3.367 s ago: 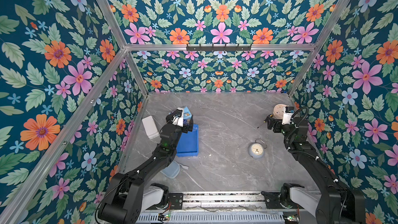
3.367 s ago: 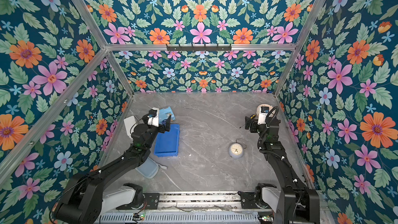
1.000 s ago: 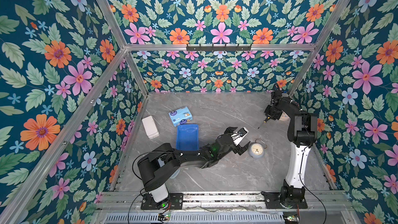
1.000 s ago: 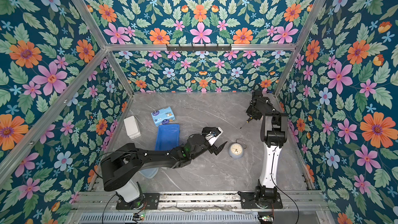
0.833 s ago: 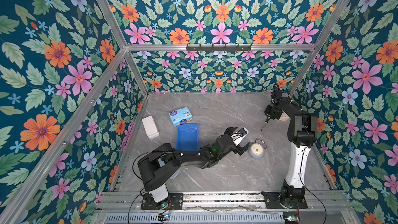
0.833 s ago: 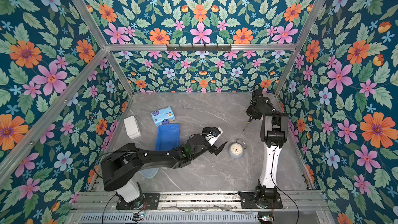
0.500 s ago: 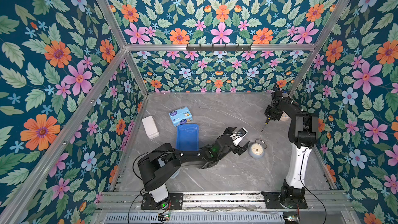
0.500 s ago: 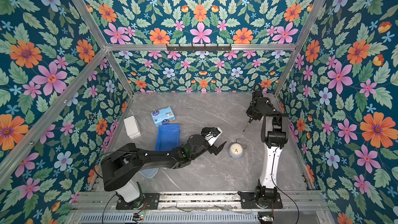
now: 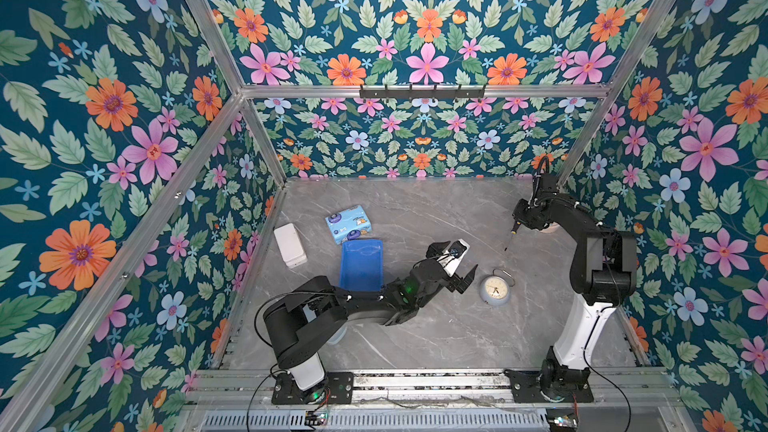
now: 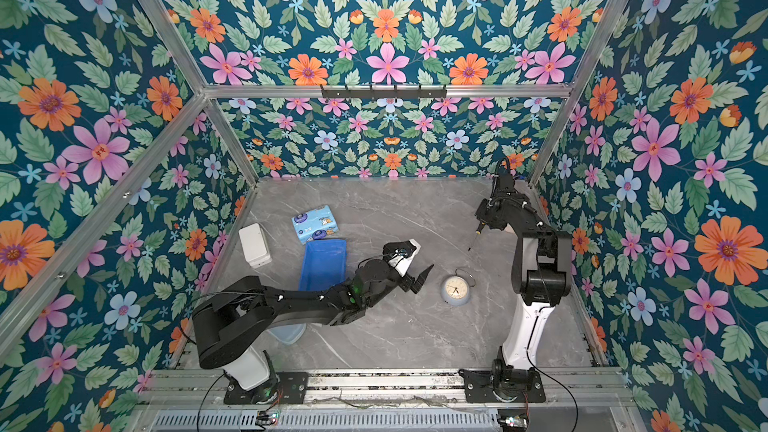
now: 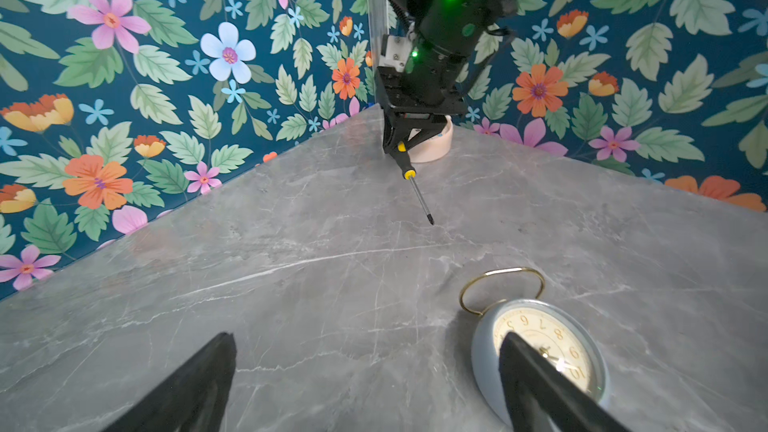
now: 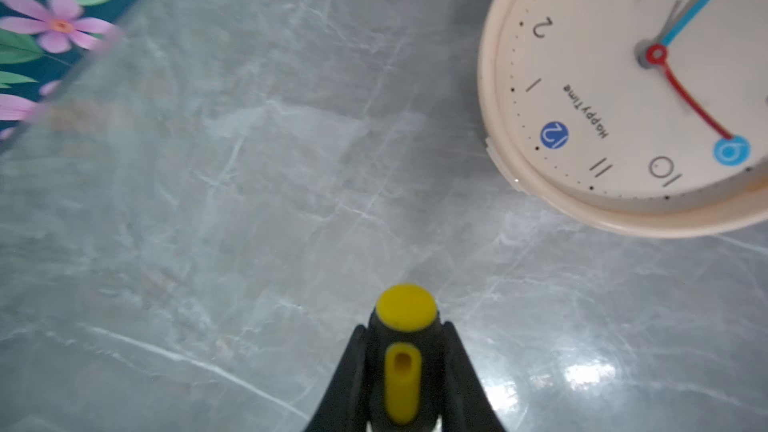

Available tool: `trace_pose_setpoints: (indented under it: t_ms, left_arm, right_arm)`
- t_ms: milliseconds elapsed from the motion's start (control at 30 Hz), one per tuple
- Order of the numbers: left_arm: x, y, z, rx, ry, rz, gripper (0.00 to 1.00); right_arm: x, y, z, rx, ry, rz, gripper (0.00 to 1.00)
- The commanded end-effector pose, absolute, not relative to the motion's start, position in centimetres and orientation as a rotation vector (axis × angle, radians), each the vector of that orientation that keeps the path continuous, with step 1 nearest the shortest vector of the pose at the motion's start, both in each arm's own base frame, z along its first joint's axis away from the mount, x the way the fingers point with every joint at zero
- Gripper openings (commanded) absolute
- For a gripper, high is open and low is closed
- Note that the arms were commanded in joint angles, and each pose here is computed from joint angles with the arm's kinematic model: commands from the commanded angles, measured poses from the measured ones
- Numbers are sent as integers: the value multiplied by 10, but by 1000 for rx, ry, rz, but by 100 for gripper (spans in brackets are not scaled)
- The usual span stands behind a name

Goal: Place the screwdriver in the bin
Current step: 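Carry the screwdriver toward the left gripper and grasp its handle with the left gripper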

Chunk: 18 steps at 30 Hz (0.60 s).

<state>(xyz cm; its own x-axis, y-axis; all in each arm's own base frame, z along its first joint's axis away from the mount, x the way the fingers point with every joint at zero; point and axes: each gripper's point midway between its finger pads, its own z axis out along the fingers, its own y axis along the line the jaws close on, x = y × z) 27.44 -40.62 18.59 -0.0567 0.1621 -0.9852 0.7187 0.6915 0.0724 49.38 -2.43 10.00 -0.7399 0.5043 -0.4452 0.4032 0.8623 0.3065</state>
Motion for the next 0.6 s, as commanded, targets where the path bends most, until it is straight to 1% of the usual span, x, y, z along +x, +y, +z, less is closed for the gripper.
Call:
trace_pose_setpoints:
  t_ms: [0, 133, 300, 467, 500, 567]
  left_arm:
    - [282, -401, 204, 637, 1570, -596, 100]
    - [293, -393, 207, 556, 1618, -695, 100]
    - [300, -379, 209, 467, 1637, -824, 100]
    - [310, -358, 217, 364, 1621, -949, 100]
    - [312, -353, 219, 341, 1613, -965, 100]
    - [316, -343, 223, 306, 1597, -994, 100]
  right_arm:
    - [505, -11, 133, 536, 2403, 321, 9]
    - [504, 5, 163, 440, 2336, 343, 8]
    - [499, 41, 201, 254, 2255, 347, 6]
    - [491, 89, 233, 54, 2191, 402, 3]
    - [484, 99, 254, 5, 2144, 415, 2]
    - [477, 119, 266, -87, 2112, 443, 0]
